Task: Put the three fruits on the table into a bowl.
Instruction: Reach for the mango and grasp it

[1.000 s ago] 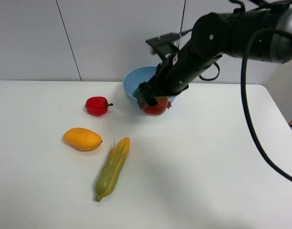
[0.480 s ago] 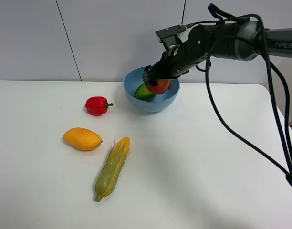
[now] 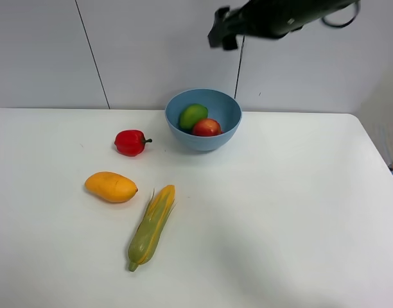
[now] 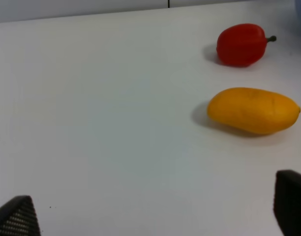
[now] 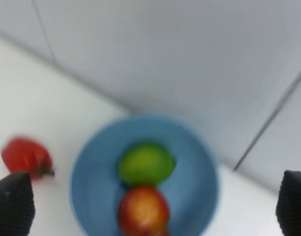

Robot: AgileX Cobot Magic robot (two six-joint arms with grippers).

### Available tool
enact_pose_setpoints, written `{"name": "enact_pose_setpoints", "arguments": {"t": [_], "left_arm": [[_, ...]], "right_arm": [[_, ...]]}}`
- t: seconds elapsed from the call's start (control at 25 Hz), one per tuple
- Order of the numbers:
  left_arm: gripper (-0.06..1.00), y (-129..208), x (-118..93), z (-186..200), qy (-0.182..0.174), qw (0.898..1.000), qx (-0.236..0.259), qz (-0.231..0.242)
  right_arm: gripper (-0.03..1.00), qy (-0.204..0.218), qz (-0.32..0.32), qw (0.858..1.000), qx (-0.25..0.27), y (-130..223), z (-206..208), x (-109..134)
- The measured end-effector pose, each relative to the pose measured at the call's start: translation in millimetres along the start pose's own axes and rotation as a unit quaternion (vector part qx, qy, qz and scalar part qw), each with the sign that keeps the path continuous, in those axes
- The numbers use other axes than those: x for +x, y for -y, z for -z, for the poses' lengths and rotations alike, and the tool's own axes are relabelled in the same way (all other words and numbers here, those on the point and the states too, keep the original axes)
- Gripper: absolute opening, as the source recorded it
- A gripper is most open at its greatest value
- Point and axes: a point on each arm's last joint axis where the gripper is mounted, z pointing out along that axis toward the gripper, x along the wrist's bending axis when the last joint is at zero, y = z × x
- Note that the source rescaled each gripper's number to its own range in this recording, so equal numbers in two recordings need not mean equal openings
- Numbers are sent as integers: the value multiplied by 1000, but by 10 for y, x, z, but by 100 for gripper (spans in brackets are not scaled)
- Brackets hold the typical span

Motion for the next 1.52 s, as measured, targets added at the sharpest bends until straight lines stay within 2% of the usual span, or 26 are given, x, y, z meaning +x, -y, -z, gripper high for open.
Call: {"name": "enact_pose_setpoints", "arguments": {"t": [0.12, 0.24, 0.44, 0.64, 0.8, 0.96, 1.52], "left_arm": [[91, 0, 0, 0, 0, 1000, 0, 0], [91, 0, 0, 0, 0, 1000, 0, 0], [91, 0, 0, 0, 0, 1000, 0, 0], [91, 0, 0, 0, 0, 1000, 0, 0], [91, 0, 0, 0, 0, 1000, 0, 0], [91, 0, 0, 0, 0, 1000, 0, 0], [91, 0, 0, 0, 0, 1000, 0, 0]], "right_arm": [[99, 29, -20, 998, -53, 0, 771, -89], [99, 60, -66, 994, -67, 317, 1390, -150], [99, 116, -130, 984, -29, 1262, 2020, -97], [99, 192, -158, 969, -10, 2105, 2503, 125], [99, 215, -159, 963, -38, 2487, 2672, 292], [99, 218, -162, 962, -5, 2712, 2558, 301], [99, 218, -162, 962, -3, 2733, 2522, 292]]}}
